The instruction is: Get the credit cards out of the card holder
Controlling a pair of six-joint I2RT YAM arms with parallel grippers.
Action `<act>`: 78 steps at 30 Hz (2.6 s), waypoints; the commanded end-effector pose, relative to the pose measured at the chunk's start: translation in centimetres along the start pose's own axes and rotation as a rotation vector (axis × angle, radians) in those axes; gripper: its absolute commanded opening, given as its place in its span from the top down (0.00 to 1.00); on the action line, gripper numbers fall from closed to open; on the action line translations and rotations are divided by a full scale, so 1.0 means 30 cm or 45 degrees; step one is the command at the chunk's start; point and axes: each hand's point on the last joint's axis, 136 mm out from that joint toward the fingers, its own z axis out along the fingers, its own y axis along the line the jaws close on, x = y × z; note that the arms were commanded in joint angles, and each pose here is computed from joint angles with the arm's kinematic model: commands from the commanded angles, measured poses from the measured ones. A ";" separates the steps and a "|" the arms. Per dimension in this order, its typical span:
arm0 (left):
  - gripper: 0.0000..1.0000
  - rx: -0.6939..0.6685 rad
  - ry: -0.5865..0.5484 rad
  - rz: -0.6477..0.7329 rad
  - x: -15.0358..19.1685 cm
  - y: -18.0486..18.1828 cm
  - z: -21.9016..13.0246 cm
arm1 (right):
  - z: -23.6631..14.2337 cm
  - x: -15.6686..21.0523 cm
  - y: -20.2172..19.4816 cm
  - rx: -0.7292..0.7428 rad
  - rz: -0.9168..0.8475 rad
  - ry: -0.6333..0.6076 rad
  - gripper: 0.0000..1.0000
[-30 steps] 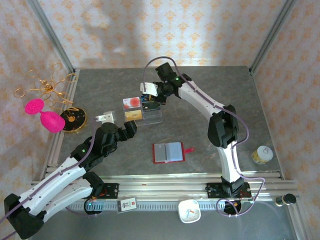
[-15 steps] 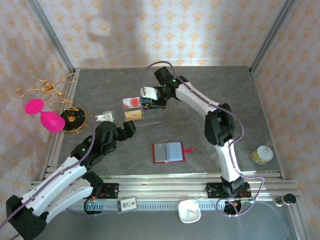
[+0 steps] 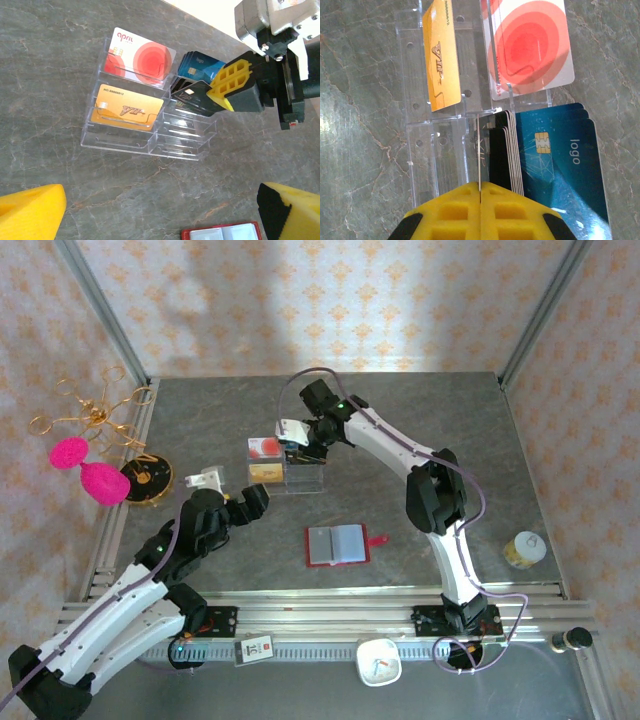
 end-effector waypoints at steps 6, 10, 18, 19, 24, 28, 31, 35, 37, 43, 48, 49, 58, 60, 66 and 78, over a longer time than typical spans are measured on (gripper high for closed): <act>0.01 0.013 0.020 -0.013 0.017 0.000 0.018 | 0.029 0.043 -0.054 0.122 0.087 0.100 0.81; 0.01 0.042 0.031 -0.017 0.022 -0.015 0.022 | -0.007 -0.011 -0.055 0.127 0.093 0.016 0.63; 0.01 0.113 -0.004 -0.062 0.013 -0.043 0.031 | -0.155 -0.155 -0.019 0.165 0.184 -0.190 0.55; 0.01 0.120 -0.008 -0.085 0.019 -0.041 0.037 | -0.183 -0.183 -0.008 0.164 0.235 -0.256 0.55; 0.01 0.158 0.009 -0.148 0.063 -0.033 0.063 | -0.257 -0.194 0.022 0.214 0.720 -0.552 0.54; 0.01 0.162 0.052 -0.169 0.114 -0.010 0.070 | -0.216 -0.038 0.120 0.259 1.136 -0.551 0.56; 0.01 0.197 0.078 -0.184 0.156 0.001 0.068 | -0.149 0.072 0.290 0.288 1.198 -0.391 0.56; 0.01 0.229 0.098 -0.231 0.200 0.018 0.071 | -0.045 0.184 0.547 0.304 1.154 -0.138 0.56; 0.01 0.246 0.115 -0.249 0.221 0.021 0.073 | -0.012 0.213 0.626 0.317 1.131 -0.069 0.57; 0.01 0.259 0.153 -0.277 0.258 0.031 0.079 | 0.063 0.237 0.736 0.345 1.067 0.032 0.58; 0.01 0.267 0.178 -0.256 0.269 0.024 0.081 | 0.115 0.279 0.743 0.393 1.040 0.117 0.62; 0.01 0.269 0.184 -0.249 0.269 0.021 0.081 | 0.124 0.286 0.747 0.394 1.039 0.132 0.64; 0.11 0.362 0.269 -0.208 0.310 -0.024 0.085 | 0.092 0.223 0.727 0.384 1.096 -0.001 1.00; 0.17 0.388 0.302 -0.212 0.330 -0.036 0.090 | 0.061 0.163 0.719 0.343 1.134 -0.121 1.00; 0.44 0.435 0.376 -0.222 0.394 -0.068 0.105 | -0.009 0.045 0.710 0.229 1.177 -0.337 1.00; 0.84 0.444 0.548 -0.123 0.524 -0.147 0.166 | -0.020 0.044 0.712 0.200 1.254 -0.400 0.87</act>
